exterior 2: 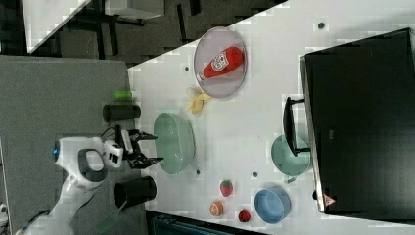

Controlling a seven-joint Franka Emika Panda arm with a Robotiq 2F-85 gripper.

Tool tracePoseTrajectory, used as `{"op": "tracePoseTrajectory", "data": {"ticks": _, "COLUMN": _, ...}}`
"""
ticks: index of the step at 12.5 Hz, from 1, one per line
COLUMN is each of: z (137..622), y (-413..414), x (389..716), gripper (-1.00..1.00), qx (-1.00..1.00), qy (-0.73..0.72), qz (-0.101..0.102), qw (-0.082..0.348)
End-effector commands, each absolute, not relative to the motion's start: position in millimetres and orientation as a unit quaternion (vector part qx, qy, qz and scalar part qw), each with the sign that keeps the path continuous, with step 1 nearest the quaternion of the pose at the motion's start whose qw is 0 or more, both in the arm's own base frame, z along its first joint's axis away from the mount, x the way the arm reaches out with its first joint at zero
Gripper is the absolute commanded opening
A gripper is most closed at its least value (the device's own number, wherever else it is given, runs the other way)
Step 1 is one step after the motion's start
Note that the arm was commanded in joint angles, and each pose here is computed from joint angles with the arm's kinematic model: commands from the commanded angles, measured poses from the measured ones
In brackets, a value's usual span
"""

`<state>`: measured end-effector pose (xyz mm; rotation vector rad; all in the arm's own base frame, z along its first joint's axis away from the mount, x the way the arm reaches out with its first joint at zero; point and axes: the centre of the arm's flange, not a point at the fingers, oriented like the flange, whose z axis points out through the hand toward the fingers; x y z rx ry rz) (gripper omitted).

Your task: Drag strainer left to right.

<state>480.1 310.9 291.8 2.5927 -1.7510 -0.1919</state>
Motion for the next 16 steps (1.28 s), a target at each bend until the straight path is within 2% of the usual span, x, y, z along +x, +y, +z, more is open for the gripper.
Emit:
{"op": "tracePoseTrajectory", "data": {"ticks": 1, "z": 267, "y": 317, "x": 482, "gripper": 1.0, "qx": 0.755, "qy": -0.653, "qz": -0.061, "qw": -0.004}}
{"op": "tracePoseTrajectory", "data": {"ticks": 6, "z": 200, "y": 317, "x": 485, "gripper": 1.0, "qx": 0.739, "qy": -0.67, "qz": -0.066, "qw": -0.01}}
{"op": "tracePoseTrajectory", "data": {"ticks": 8, "z": 183, "y": 307, "x": 487, "gripper": 1.0, "qx": 0.733, "qy": -0.677, "qz": -0.068, "qw": 0.0}}
{"op": "tracePoseTrajectory", "data": {"ticks": 16, "z": 164, "y": 252, "x": 492, "gripper": 1.0, "qx": 0.707, "qy": -0.705, "qz": -0.051, "qw": 0.026}}
